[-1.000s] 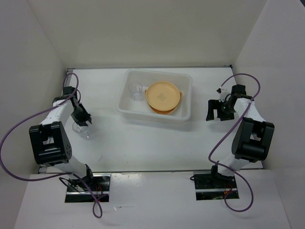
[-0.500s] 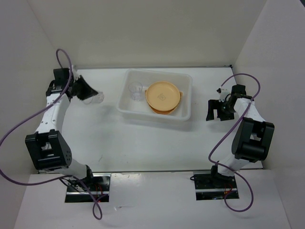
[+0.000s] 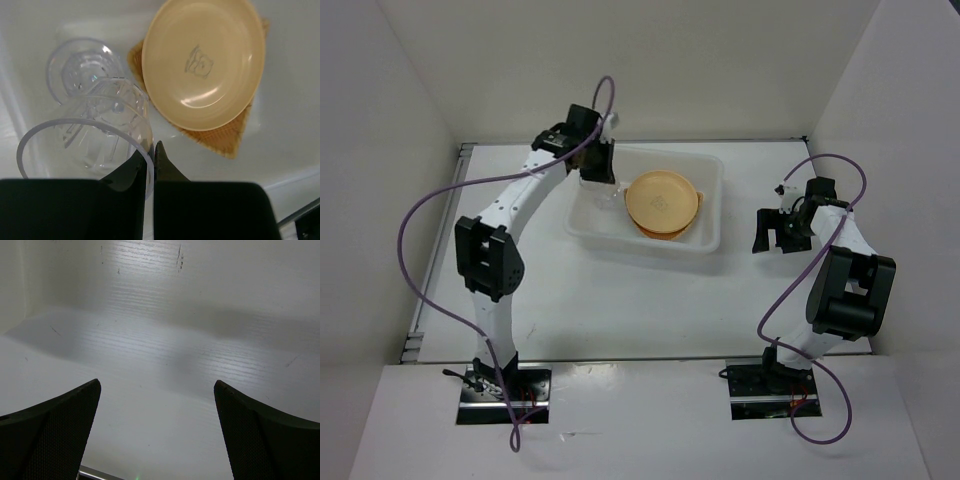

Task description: Place the mixed dishes into the plastic bin

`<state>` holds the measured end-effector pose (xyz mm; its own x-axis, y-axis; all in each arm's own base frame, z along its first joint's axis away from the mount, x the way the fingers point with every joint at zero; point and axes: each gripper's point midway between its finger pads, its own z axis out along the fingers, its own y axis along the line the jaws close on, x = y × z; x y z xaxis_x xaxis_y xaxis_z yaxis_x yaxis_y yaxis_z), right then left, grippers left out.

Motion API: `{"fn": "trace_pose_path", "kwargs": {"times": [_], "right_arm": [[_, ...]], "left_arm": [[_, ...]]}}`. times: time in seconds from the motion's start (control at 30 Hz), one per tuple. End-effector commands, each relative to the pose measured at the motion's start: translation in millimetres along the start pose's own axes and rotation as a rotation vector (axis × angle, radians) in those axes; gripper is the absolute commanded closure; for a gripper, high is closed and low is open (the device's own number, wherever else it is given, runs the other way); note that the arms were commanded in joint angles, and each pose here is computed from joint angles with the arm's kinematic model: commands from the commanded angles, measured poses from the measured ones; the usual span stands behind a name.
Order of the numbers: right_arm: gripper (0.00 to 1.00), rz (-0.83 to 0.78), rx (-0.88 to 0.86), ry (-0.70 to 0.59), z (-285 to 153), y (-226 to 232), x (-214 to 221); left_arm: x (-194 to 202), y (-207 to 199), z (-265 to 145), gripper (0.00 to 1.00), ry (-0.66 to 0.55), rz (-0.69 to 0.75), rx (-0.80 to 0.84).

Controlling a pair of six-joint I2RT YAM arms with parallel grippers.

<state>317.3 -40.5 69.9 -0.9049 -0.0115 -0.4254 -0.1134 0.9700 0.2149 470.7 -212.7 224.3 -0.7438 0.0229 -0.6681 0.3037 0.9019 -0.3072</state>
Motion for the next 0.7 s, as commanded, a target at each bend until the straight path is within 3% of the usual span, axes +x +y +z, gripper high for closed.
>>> {"fn": "trace_pose_path", "kwargs": {"times": [0.0, 0.33, 0.67], "right_arm": [[0.02, -0.009, 0.002, -0.024, -2, 1, -8], [0.02, -0.009, 0.002, -0.024, -2, 1, -8], [0.02, -0.012, 0.005, -0.032, -4, 2, -9]], "left_arm": [[25, 21, 11, 1.00, 0.090, 0.095, -0.183], [61, 26, 51, 1.00, 0.201, 0.155, -0.199], [69, 24, 55, 0.98, 0.221, 0.161, -0.196]]}}
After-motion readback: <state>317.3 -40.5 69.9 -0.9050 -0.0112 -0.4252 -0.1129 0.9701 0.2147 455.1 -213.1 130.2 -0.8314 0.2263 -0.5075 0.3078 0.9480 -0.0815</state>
